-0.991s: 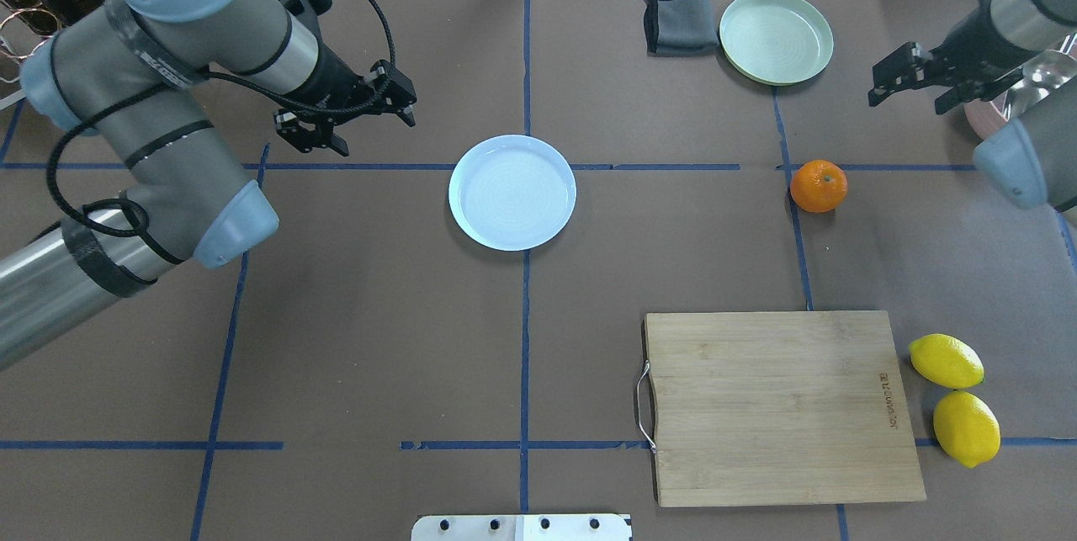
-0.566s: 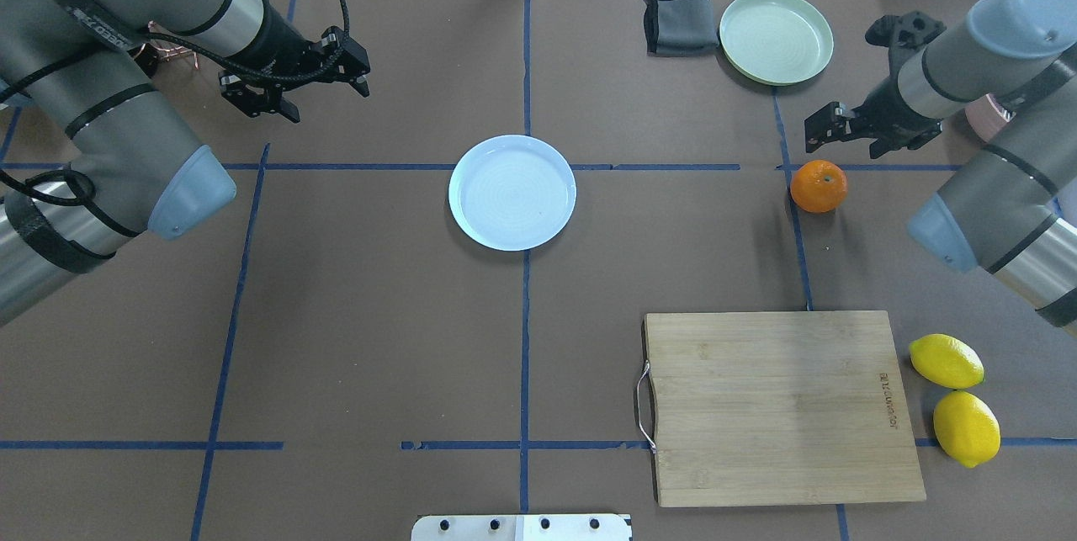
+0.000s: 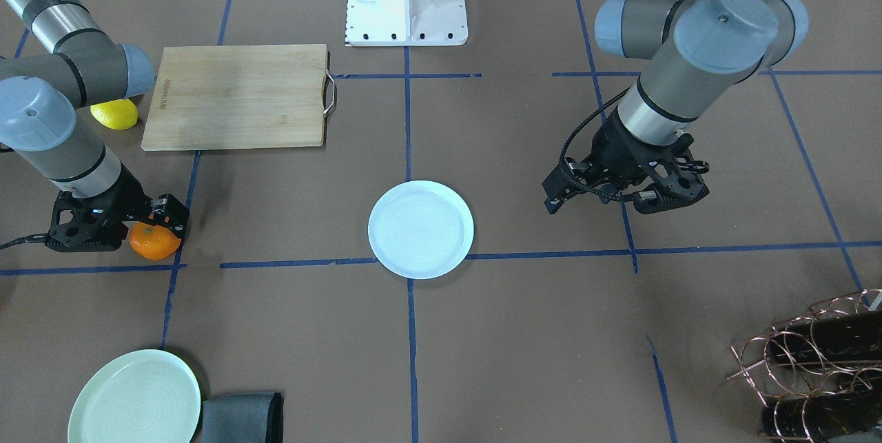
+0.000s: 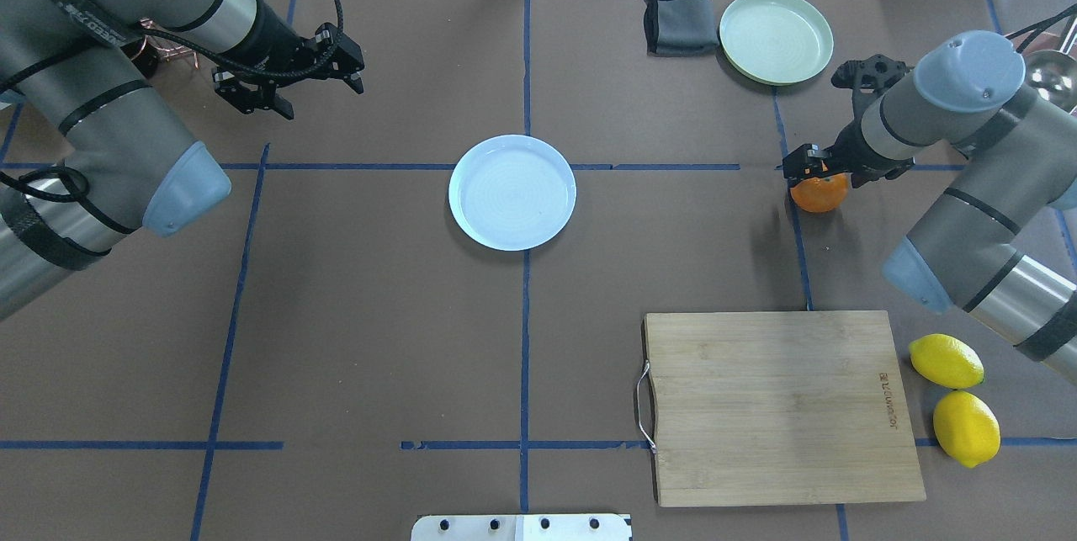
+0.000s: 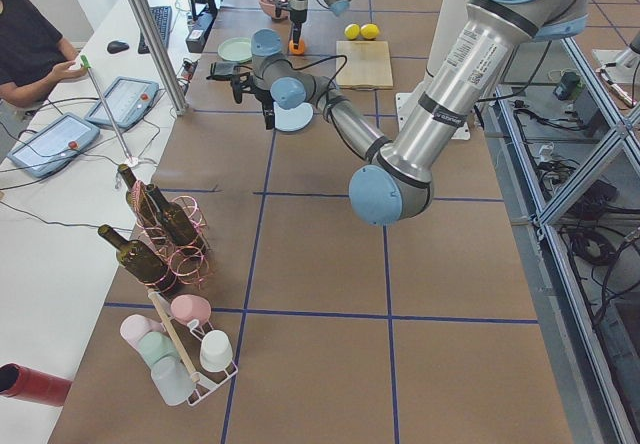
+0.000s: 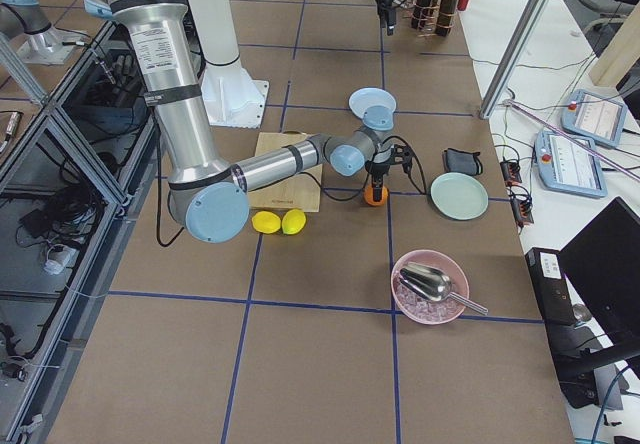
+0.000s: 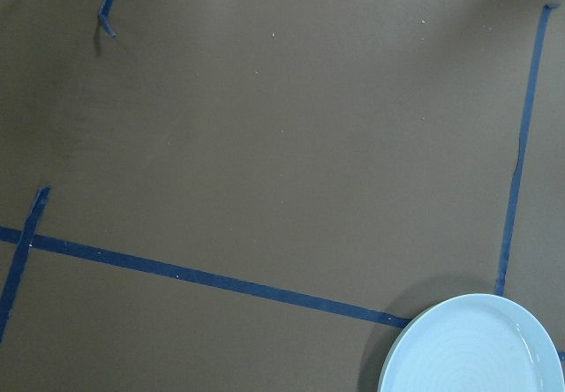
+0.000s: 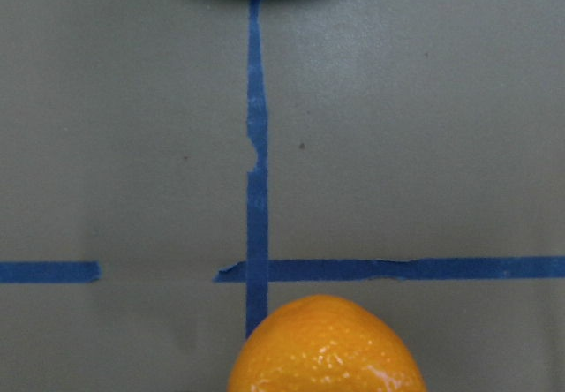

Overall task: Pick orange to plate
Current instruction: 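Close the right gripper around the orange and lift it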

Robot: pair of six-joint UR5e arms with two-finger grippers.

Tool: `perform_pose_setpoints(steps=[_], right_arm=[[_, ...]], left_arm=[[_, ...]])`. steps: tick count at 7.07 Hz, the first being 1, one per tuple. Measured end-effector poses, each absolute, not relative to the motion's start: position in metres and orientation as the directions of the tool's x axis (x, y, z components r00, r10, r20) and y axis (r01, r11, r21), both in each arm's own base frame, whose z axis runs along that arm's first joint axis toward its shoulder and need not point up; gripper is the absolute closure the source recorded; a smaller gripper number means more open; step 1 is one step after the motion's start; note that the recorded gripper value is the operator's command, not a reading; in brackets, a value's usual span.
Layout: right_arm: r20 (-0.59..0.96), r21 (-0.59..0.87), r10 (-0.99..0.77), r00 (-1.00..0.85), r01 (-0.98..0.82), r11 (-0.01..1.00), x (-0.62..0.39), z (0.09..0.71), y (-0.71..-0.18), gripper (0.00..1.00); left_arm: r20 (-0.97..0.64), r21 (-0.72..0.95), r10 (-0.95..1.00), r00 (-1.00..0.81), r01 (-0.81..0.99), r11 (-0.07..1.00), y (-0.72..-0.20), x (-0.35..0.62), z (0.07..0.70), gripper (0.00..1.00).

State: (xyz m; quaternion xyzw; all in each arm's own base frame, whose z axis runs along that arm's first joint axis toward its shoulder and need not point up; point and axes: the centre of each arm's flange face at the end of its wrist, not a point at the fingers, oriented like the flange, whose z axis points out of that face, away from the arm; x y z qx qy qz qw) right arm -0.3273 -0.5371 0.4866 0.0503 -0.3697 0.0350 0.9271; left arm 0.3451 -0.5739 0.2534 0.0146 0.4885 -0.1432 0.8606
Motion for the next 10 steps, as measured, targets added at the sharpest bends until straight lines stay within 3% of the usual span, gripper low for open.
perform_pose_setpoints(steps=[4, 5, 6, 8, 10], right_arm=[[0.675, 0.052, 0.031, 0.737, -0.089, 0.995, -0.335, 0.499, -0.536, 0.0], [0.675, 0.052, 0.029, 0.737, -0.087, 0.995, -0.338, 0.499, -0.536, 0.3], [0.675, 0.051, 0.03, 0.737, -0.087, 0.995, -0.338, 0.499, -0.536, 0.98], [0.68, 0.057, 0.025, 0.733, -0.088, 0.995, -0.339, 0.495, -0.537, 1.0], [0.717, 0.079, 0.033, 0.696, -0.129, 0.988, -0.333, 0.447, -0.558, 1.0]], left_arm=[[-0.841, -0.119, -0.238, 0.486, 0.262, 0.958, -0.574, 0.344, 0.26, 0.0], [-0.84, -0.121, -0.24, 0.487, 0.263, 0.957, -0.574, 0.344, 0.262, 0.0], [-0.839, -0.122, -0.241, 0.488, 0.263, 0.957, -0.573, 0.343, 0.264, 0.0], [-0.837, -0.124, -0.244, 0.49, 0.264, 0.956, -0.573, 0.342, 0.269, 0.0], [-0.839, -0.09, -0.213, 0.501, 0.258, 0.962, -0.578, 0.331, 0.271, 0.0]])
